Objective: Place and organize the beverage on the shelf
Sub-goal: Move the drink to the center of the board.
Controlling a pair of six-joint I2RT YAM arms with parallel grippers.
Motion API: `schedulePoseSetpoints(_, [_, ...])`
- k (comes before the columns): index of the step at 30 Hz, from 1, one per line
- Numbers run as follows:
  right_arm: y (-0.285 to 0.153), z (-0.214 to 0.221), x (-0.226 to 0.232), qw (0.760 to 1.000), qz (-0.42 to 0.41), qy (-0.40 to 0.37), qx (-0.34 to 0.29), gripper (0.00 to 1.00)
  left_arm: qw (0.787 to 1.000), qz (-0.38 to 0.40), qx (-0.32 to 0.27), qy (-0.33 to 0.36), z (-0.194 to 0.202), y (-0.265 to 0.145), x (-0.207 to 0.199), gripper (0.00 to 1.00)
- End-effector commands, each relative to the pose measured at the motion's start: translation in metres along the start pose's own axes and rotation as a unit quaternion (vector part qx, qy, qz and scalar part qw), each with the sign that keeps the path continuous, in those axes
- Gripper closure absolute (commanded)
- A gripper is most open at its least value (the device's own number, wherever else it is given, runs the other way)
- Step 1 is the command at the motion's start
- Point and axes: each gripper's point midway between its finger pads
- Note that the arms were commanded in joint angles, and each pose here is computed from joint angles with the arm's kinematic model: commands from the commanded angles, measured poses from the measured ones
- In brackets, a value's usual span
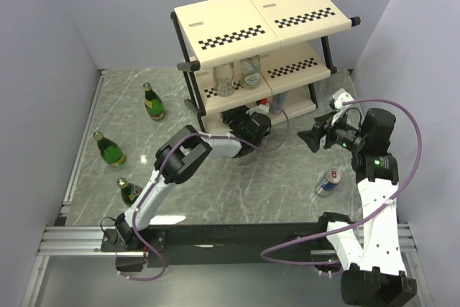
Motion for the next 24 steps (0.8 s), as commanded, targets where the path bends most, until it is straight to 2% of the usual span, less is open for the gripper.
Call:
schedulePoseSetpoints(1, [-0.003,-0.01,0.003,1.0,-0.005,-0.017,-0.017,0.2,1.0,0.018,-0.005,-0.005,0.002,0.0,-0.006,0.58])
schedulePoseSetpoints(6, [-0.003,-0.011,0.003,1.0,-0.005,-0.018,-0.019,0.2,0.999,0.024,-0.023,-0.019,-0.008,-0.015,-0.003,0.72])
schedulePoseSetpoints(9, [-0.004,-0.011,0.004,1.0,-0.005,-0.018,-0.019,0.2,0.999,0.026,-0.035,-0.021,-0.015,-0.028,-0.002,0.77])
schedulePoseSetpoints(24, [-0.006,-0.013,0.005,1.0,-0.005,-0.021,-0.023,0.2,0.994,0.058,-0.079,-0.043,-0.038,-0.095,-0.007,0.87])
Point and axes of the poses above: each gripper's point midway between its finger pads, its own y axis out along the fingers, its own x axis along the line the jaws close on, z = x × y, and after that the axes turned 11 degrees about y, right-handed
